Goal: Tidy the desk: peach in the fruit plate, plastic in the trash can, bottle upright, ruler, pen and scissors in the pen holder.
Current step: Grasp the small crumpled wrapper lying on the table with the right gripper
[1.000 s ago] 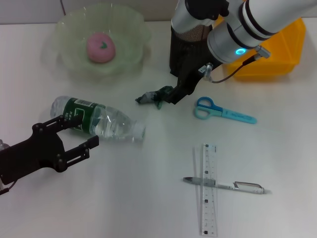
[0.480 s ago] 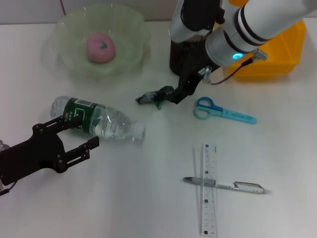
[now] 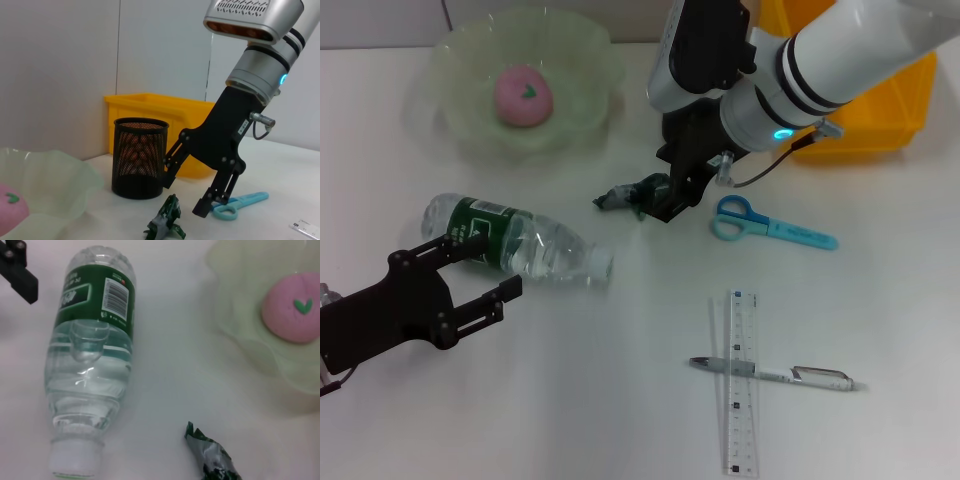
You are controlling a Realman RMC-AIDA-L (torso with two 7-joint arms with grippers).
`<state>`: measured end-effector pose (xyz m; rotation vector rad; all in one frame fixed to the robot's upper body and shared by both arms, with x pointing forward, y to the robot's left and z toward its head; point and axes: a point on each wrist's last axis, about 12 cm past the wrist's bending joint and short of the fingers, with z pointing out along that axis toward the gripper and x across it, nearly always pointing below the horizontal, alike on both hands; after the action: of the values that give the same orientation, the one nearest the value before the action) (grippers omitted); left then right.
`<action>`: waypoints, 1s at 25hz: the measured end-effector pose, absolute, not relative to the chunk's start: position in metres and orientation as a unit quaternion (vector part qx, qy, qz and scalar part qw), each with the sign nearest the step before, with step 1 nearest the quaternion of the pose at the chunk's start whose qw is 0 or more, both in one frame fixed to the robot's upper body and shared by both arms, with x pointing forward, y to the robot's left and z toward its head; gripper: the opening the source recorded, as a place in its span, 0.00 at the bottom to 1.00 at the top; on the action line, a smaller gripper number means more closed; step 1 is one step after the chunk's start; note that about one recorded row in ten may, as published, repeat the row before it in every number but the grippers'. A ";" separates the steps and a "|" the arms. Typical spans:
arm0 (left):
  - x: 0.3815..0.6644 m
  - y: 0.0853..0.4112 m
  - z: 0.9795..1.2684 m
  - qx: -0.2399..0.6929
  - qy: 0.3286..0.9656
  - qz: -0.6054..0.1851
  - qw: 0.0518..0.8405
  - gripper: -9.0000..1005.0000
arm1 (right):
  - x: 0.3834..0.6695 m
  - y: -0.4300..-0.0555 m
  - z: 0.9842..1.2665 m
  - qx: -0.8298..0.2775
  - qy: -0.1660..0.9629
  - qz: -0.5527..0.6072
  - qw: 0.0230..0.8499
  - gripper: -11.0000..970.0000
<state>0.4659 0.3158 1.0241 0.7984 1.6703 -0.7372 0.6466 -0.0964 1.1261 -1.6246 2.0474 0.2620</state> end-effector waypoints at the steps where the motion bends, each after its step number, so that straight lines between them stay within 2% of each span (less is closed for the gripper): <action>1: 0.466 0.316 1.024 0.336 0.704 -0.311 0.543 0.68 | 0.647 -0.096 1.126 -0.597 0.754 0.097 0.256 0.75; 21: 0.463 0.314 1.023 0.332 0.704 -0.314 0.544 0.68 | 0.644 -0.094 1.115 -0.597 0.750 0.095 0.267 0.74; 25: 0.463 0.314 1.023 0.332 0.703 -0.314 0.544 0.68 | 0.644 -0.096 1.113 -0.595 0.752 0.094 0.266 0.66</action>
<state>0.4628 0.3139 1.0226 0.7877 1.6693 -0.7458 0.6441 -0.0958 1.1126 -1.6071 2.0321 0.2535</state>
